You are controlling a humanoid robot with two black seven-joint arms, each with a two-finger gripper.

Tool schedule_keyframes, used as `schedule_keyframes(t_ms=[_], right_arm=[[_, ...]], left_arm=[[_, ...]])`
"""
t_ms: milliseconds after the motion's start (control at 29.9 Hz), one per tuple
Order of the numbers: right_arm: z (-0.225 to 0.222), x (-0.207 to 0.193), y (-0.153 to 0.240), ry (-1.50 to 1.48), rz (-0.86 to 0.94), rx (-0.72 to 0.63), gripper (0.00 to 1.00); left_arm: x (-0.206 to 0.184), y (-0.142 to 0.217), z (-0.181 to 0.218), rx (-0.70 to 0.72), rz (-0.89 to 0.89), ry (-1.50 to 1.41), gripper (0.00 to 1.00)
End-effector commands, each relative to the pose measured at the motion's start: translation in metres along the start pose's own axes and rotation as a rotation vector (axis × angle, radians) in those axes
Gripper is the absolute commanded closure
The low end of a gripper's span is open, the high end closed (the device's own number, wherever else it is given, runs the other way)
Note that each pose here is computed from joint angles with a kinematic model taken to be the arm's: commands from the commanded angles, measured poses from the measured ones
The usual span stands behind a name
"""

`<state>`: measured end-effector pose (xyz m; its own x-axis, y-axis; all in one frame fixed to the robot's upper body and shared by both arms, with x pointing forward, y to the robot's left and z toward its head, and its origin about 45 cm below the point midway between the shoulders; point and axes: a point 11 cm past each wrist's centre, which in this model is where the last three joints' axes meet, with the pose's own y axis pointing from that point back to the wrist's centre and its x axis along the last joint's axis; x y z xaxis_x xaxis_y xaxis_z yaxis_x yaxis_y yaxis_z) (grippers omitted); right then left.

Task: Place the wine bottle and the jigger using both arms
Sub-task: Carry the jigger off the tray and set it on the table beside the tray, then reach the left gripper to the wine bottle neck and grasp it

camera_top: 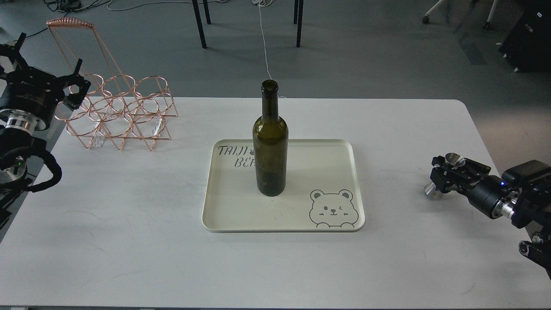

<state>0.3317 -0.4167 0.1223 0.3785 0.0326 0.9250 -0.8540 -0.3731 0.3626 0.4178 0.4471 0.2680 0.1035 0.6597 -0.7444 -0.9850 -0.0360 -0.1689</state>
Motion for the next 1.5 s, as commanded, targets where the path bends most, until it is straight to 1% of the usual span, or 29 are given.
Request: schedule_keyframes(t_ms=[0,100,434,501,635,735,869,936,1036,1103,1169,1236,1303,1403,1470], right_arm=[[-0.001,0.000,0.000,0.001,-0.001,0.002,0.69],[-0.002,0.002,-0.001,0.002,0.002,0.007,0.67],[0.003,-0.001,0.007,0.005,-0.014,-0.001,0.49],[0.004,0.000,0.009,0.002,-0.013,-0.002,0.46],[0.004,0.008,0.021,-0.001,-0.011,0.012,0.34],[0.006,0.015,0.036,-0.003,-0.014,0.014,0.22],[0.015,0.026,0.055,-0.013,-0.009,-0.009,0.15],[0.023,0.037,0.065,-0.018,0.009,-0.037,0.14],[0.028,0.061,0.065,-0.073,0.082,-0.070,0.12],[0.033,0.086,0.059,-0.148,0.177,-0.105,0.08],[0.036,0.115,0.051,-0.200,0.269,-0.122,0.07],[0.037,0.147,0.044,-0.240,0.338,-0.118,0.05],[0.036,0.171,0.034,-0.292,0.343,-0.093,0.05],[0.036,0.194,0.028,-0.393,0.372,-0.076,0.04],[0.035,0.202,0.019,-0.491,0.410,-0.065,0.04]], left_arm=[[0.000,0.000,0.002,-0.004,0.001,-0.002,0.02],[0.000,0.000,0.002,-0.005,0.001,-0.001,0.02],[0.000,-0.001,0.002,-0.007,0.005,-0.003,0.02],[0.000,-0.001,0.003,-0.008,0.007,-0.002,0.02],[0.001,0.000,0.008,-0.012,0.007,-0.012,0.02],[0.000,0.000,0.008,-0.012,0.004,-0.011,0.02],[0.001,0.000,0.013,-0.017,0.006,-0.020,0.02],[0.001,0.001,0.019,-0.022,0.005,-0.030,0.02],[0.001,0.001,0.024,-0.021,0.003,-0.040,0.02],[-0.002,0.002,0.028,-0.014,-0.012,-0.051,0.02],[-0.010,0.003,0.033,-0.002,-0.041,-0.060,0.02],[-0.024,0.004,0.034,0.032,-0.098,-0.092,0.02],[-0.046,0.007,0.032,0.093,-0.197,-0.176,0.02],[-0.072,0.014,0.030,0.170,-0.311,-0.326,0.02],[-0.086,0.020,0.029,0.208,-0.366,-0.398,0.02]])
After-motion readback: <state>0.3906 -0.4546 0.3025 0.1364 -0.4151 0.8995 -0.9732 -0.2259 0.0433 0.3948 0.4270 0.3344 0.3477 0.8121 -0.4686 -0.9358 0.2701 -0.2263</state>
